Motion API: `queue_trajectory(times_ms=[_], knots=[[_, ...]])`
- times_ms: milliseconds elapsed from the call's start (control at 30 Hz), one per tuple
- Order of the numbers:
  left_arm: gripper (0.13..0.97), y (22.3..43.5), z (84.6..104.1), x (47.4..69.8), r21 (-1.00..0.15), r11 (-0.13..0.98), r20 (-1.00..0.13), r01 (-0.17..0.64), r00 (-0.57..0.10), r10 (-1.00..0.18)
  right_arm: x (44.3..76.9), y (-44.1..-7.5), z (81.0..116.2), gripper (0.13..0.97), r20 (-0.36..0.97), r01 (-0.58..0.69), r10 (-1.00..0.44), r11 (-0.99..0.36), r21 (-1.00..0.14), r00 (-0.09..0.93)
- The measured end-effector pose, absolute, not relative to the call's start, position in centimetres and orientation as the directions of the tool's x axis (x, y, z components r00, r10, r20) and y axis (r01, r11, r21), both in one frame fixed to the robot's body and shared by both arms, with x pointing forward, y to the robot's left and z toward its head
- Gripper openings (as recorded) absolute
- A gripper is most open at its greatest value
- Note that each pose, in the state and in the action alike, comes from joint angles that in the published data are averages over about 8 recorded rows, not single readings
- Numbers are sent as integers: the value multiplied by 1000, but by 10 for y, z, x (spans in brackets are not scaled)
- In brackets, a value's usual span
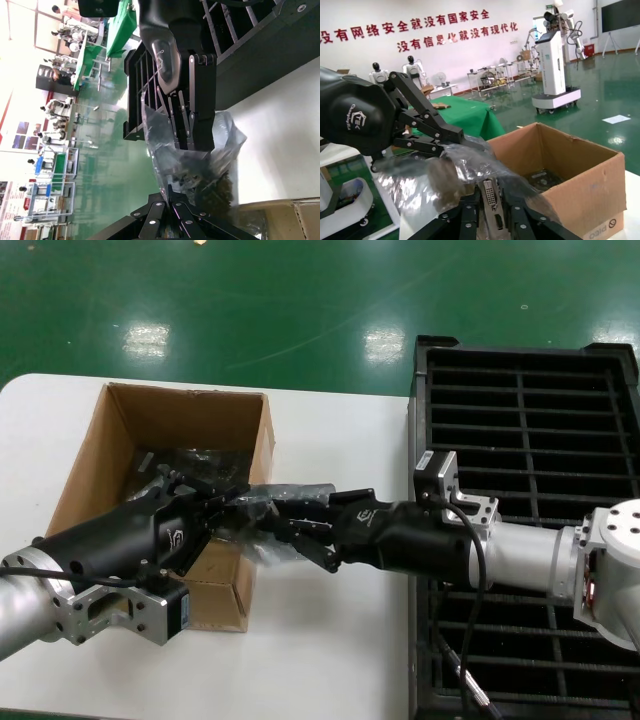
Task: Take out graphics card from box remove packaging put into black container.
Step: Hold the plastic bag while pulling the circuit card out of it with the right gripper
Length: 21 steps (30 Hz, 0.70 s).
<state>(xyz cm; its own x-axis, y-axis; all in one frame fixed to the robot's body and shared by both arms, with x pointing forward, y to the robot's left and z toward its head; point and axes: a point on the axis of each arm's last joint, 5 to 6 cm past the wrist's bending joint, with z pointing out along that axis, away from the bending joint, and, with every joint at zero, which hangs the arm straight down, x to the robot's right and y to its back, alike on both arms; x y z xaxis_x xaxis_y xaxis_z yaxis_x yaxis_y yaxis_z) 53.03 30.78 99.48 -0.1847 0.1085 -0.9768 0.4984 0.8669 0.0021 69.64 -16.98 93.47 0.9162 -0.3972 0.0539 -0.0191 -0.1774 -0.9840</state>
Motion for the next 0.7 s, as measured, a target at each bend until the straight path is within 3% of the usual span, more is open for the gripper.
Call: queue_trajectory(times_ms=[300, 700], knots=[[140, 308, 995, 530, 2, 867, -977, 498, -185, 109, 695, -169, 935, 189, 58, -16, -394, -181, -983, 917], [140, 308, 995, 530, 2, 867, -977, 498, -185, 109, 681, -178, 947, 188, 98, 34, -393, -167, -985, 914]])
